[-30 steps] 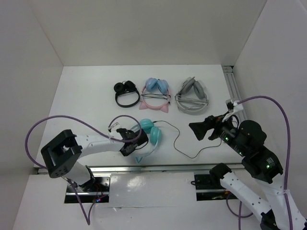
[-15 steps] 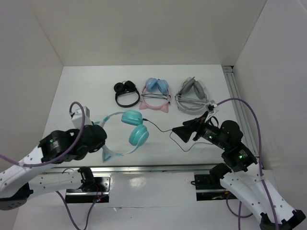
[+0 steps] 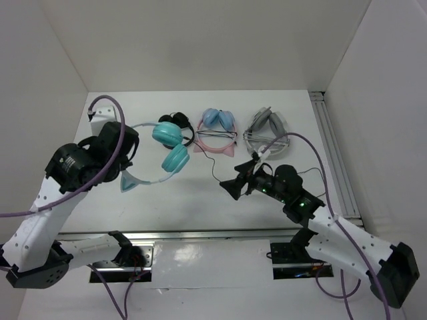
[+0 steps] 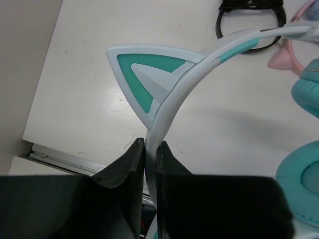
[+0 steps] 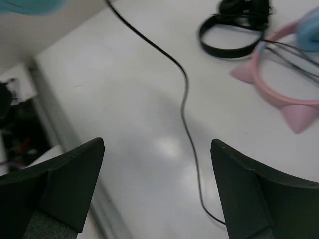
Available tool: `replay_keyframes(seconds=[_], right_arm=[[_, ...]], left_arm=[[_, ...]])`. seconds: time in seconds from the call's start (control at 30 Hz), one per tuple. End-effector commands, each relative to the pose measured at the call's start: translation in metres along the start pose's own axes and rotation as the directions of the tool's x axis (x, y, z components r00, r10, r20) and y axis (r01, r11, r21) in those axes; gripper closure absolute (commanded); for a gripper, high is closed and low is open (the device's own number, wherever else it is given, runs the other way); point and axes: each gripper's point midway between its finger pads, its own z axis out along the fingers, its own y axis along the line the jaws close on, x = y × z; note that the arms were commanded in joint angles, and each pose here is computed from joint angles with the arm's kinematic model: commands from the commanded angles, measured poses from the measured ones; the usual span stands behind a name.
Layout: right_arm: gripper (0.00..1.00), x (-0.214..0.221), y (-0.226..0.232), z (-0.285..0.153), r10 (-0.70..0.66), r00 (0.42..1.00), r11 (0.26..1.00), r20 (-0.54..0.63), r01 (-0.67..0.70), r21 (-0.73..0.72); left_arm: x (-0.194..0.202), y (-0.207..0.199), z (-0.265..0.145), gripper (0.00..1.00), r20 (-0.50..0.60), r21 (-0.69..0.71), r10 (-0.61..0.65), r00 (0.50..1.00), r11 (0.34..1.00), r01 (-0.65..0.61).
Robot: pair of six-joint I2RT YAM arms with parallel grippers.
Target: Wrap the headphones
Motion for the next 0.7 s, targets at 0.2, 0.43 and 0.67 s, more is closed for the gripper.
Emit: replay_keyframes(seconds=[0.2,0.43,0.67], right_arm=[[0.03,-0.012,-0.027,0.054,-0.25,0.965,0.922,0.074,0.215,0.321],[0.32,0.018,-0.043,0.087,-0.242,0.97,0.905,0.017,0.219,0.366],[0.69,0.042,-0.048,0.083,-0.193,0.981,0.934,0.004,0.183,0.306]], left_arm=[[-0.045,0.001,-0.035,1.0,0.1,0.142,-0.085,0.991,0.987,0.07],[-0.038,0.012,-0.036,1.0,0.103,0.136,-0.093,0.99,0.988,0.079],[-0.048,0.02,-0.046,1.0,0.142,0.149,-0.141,0.98,0.982,0.12]])
